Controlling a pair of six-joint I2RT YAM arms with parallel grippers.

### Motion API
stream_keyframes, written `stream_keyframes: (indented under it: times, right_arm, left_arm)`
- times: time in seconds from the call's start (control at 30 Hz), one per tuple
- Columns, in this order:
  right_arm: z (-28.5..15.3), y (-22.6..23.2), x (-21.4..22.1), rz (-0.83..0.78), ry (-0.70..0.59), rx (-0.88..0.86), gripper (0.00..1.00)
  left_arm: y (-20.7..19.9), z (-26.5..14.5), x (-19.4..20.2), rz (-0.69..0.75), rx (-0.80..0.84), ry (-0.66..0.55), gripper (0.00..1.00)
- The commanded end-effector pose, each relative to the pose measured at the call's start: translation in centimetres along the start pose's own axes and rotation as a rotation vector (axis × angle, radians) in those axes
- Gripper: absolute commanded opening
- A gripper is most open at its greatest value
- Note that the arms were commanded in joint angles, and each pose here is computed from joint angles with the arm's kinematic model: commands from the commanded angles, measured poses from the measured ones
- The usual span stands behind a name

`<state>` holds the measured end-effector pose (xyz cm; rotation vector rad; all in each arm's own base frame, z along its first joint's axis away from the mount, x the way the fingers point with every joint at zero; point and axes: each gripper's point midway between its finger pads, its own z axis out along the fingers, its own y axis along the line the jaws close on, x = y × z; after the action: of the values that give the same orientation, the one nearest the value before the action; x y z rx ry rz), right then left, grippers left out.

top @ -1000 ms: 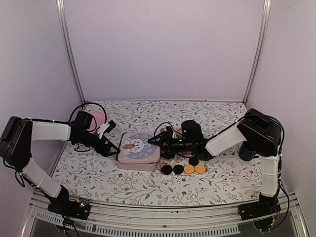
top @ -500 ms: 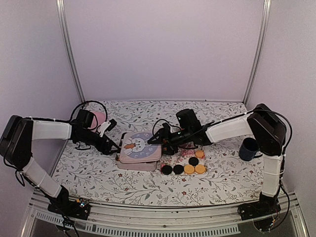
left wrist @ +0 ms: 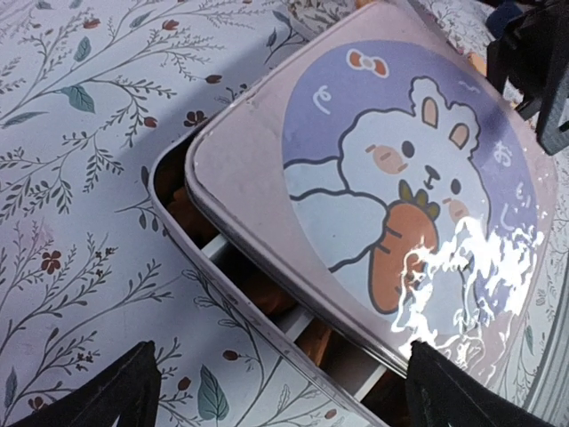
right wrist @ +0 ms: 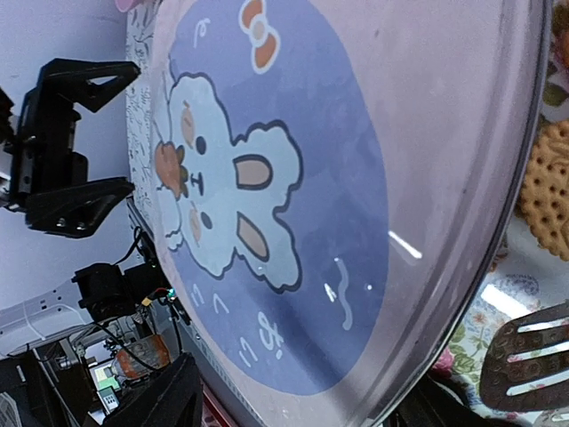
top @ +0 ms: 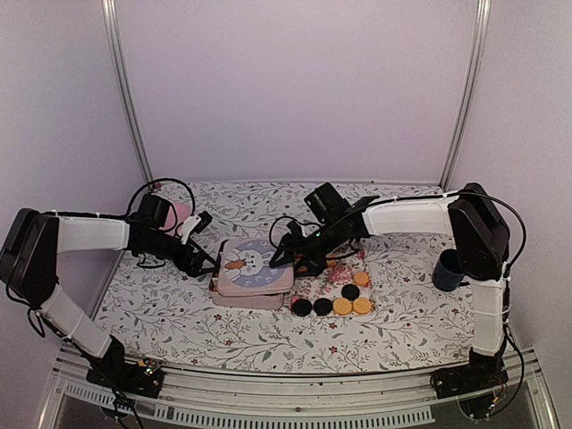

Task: Pack the cookies
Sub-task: Put down the box lid in the packing box.

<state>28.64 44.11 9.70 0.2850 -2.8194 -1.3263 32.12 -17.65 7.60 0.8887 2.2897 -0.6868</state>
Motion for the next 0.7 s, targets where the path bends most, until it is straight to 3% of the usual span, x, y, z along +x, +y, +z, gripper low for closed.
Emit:
stream_keyframes:
  times: [0.0,0.33,0.67]
  right_arm:
    - [0.6,-1.8,0.4,0.001,0.039,0.077,0.69]
    - [0.7,-1.1,0.2,-0.012,0.022,0.104,0.69]
    - [1.7,0.4,0.2,-0.014,0.031,0.053,0.70]
  left_arm:
    - [-0.7,-0.1,-0.8,0.028,0.026,-0.027,0.97]
    - [-1.4,-0.8,-1.5,0.022,0.073,-0.073,0.98]
    - [0.7,1.0,0.3,-0.045,0.017,0.024,0.96]
